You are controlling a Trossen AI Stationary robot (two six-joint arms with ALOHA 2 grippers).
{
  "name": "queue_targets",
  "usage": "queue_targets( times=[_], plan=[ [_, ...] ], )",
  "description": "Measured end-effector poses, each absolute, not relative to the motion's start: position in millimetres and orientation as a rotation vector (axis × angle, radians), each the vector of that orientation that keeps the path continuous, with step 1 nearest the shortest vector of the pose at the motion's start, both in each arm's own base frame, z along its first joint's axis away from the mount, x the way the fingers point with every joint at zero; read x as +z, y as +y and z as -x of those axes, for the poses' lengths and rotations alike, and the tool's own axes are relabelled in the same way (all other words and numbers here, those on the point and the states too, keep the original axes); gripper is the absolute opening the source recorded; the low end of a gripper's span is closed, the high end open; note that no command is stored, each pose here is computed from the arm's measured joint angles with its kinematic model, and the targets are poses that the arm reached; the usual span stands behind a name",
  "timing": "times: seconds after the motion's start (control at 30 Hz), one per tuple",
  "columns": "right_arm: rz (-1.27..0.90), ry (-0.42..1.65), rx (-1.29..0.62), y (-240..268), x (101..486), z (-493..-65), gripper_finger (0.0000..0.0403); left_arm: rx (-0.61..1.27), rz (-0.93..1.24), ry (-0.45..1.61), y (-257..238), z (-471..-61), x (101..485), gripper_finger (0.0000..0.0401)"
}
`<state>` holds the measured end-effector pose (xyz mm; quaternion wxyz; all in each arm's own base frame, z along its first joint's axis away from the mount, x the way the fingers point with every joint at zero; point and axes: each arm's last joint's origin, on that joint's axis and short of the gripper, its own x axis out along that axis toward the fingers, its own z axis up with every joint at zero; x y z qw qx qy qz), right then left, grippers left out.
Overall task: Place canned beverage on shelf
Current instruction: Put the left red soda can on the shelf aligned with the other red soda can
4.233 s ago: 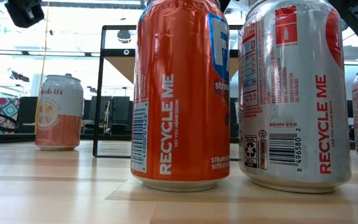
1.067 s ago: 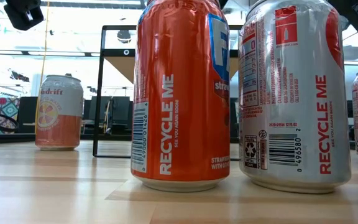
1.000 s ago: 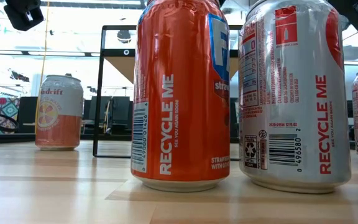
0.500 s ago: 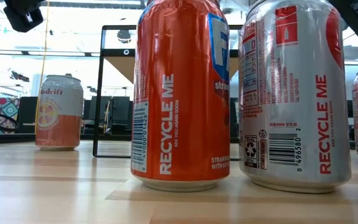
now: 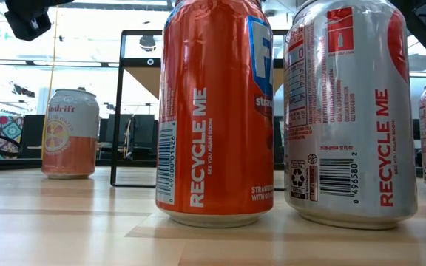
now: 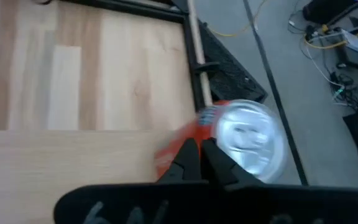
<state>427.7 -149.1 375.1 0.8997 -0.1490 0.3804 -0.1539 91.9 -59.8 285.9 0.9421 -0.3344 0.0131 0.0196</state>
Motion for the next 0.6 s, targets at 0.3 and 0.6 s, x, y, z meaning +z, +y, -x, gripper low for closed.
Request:
queue_targets(
  times=[0.3, 0.6],
  plan=[
    [0.311, 0.758, -0.335, -153.7, 377.8, -428.0, 0.0, 0.046, 0.675, 0.041, -59.7, -91.8, 284.0, 0.0251],
    [0.389, 0.729, -0.257, -125.5, 386.1, -432.5, 0.0, 0.047, 0.664, 0.044, -59.6, -91.7, 283.6, 0.0251]
  ],
)
